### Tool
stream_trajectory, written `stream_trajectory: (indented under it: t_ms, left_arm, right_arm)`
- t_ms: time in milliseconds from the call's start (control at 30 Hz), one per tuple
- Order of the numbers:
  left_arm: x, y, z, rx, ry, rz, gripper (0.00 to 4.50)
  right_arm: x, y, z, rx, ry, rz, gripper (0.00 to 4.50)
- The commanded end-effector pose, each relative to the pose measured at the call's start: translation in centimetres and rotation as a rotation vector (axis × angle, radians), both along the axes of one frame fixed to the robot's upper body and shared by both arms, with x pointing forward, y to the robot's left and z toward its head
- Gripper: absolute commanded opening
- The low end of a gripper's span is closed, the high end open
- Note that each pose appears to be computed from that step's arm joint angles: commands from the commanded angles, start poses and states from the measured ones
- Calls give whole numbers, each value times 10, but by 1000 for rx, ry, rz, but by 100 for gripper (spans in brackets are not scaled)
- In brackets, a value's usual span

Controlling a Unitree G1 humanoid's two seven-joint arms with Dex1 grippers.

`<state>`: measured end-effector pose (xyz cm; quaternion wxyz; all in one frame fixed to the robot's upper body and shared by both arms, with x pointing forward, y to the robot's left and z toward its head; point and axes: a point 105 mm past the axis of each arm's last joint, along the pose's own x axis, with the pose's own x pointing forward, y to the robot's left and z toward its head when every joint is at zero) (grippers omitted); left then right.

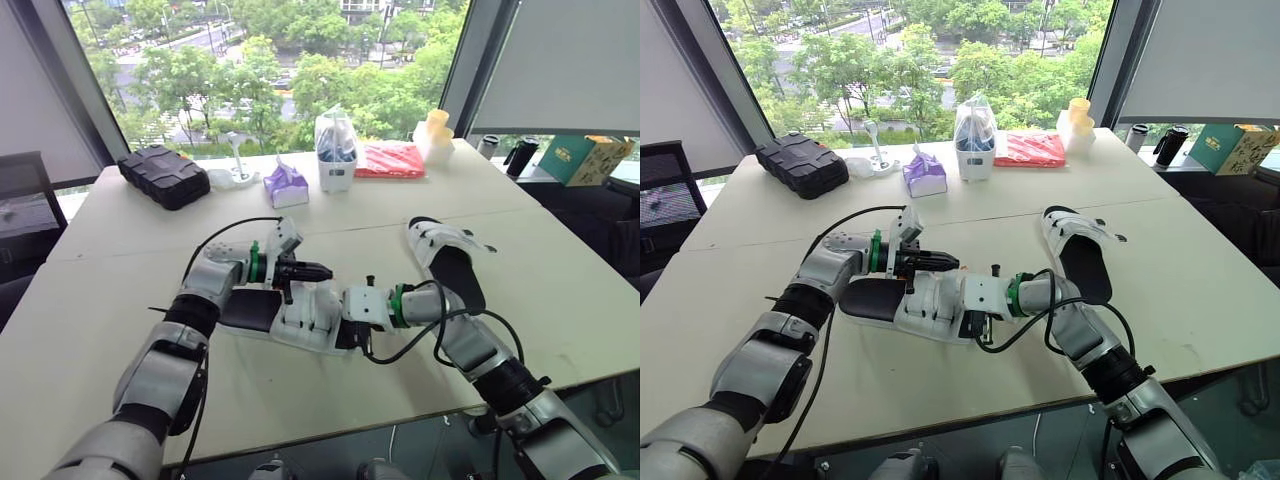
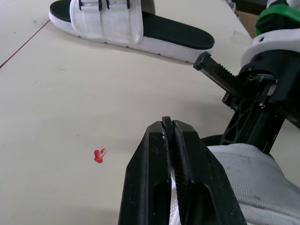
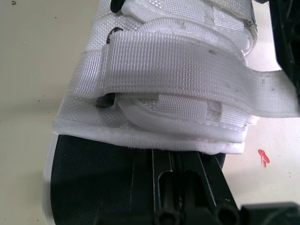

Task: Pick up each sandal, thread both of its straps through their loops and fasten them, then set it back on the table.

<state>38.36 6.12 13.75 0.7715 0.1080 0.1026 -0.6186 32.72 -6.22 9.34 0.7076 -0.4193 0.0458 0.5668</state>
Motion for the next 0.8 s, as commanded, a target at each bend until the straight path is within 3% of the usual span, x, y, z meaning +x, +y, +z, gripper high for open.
stream_trajectory:
  t_ms: [33,200,533,600,667,800]
  left_arm:
    - [1,1,-18,143,-38,-5,152]
    - [5,10,-33,313,-140,-11,407]
    - [43,30,-14,407,-306,233,407]
    - [44,32,1,348,-362,236,407]
    - [40,36,30,205,-427,230,407]
    - [26,63,58,103,-508,214,407]
  right_arm:
    - [-7,-18,-36,-110,115,-49,0]
    - [-7,-19,-37,-111,115,-56,0]
    - [-5,-17,-34,-113,100,-49,0]
    - [-5,-17,-30,-107,93,-47,0]
    - [-5,-17,-21,-92,75,-44,0]
    - [-8,-17,4,-25,39,-53,0]
